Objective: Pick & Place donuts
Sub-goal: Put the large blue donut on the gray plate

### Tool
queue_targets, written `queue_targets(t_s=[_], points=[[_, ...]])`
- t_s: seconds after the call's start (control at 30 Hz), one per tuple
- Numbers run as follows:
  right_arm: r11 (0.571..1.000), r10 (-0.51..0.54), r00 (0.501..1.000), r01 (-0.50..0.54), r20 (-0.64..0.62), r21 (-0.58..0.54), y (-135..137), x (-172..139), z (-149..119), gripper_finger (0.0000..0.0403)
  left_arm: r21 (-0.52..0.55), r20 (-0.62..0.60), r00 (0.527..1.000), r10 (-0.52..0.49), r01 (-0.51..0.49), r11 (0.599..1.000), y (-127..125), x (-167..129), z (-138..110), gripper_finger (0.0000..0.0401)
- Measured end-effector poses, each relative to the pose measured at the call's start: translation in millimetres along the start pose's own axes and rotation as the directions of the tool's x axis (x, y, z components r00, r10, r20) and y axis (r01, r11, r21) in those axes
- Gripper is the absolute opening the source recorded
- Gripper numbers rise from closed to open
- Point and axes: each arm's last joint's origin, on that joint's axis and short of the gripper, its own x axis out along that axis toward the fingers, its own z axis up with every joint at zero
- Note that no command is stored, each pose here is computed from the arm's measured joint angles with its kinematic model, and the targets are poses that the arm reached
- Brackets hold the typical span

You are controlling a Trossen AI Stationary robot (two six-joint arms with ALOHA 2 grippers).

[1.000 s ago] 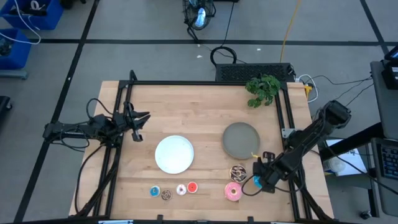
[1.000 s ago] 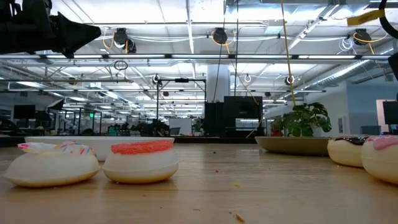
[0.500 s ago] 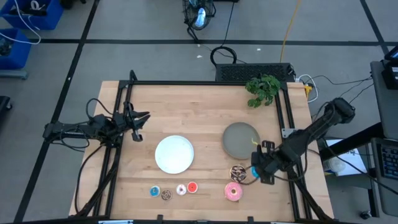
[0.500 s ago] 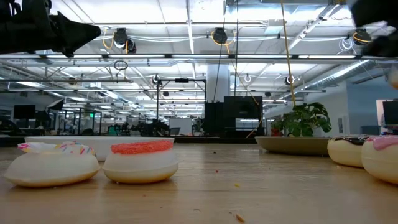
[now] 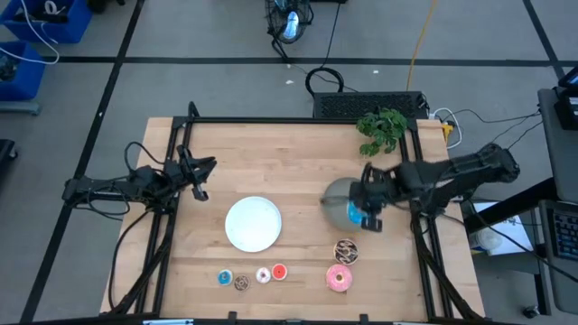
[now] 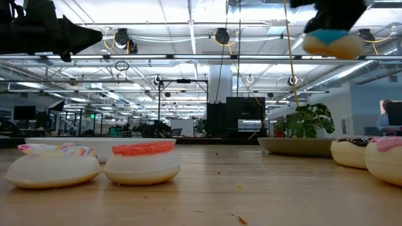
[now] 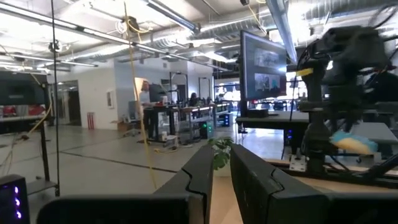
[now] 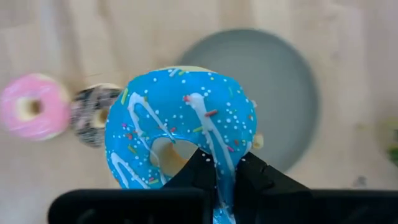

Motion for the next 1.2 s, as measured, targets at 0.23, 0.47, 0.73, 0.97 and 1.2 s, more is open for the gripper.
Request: queue_targets(t_s=[0.23,0.47,0.73,0.97,1.2], points=[[0.999,0.010,1.000,-0.010,-0.013,0.042,-34.5,2.9,9.8,0.0017,0.002,0.000,1.000,-0.002,0.002,1.000,-0.1,0.0,0.0,0.0063],[0.999,0.035,0.999,-0.034,-0.018,0.037,-37.8,3.1,10.4,0.0017,0.005,0.000,1.000,-0.003,0.003,1.000,-0.1,0.0,0.0,0.0063],[0.987,0.130,0.991,-0.125,-0.036,0.100,-35.5,2.9,9.9,0.0018,0.008,-0.008,1.000,-0.004,0.004,1.000,-0.2,0.0,-0.8,0.0063],[0.971,0.153,0.986,-0.139,-0.064,0.194,-44.0,3.2,8.7,0.0018,0.010,-0.006,1.000,-0.004,0.004,1.000,-0.2,0.0,-0.7,0.0063],[0.958,0.114,0.992,-0.093,-0.061,0.270,-61.7,4.0,9.8,0.0018,0.007,-0.001,1.000,0.000,0.000,1.000,0.0,0.0,-0.1,0.0063]])
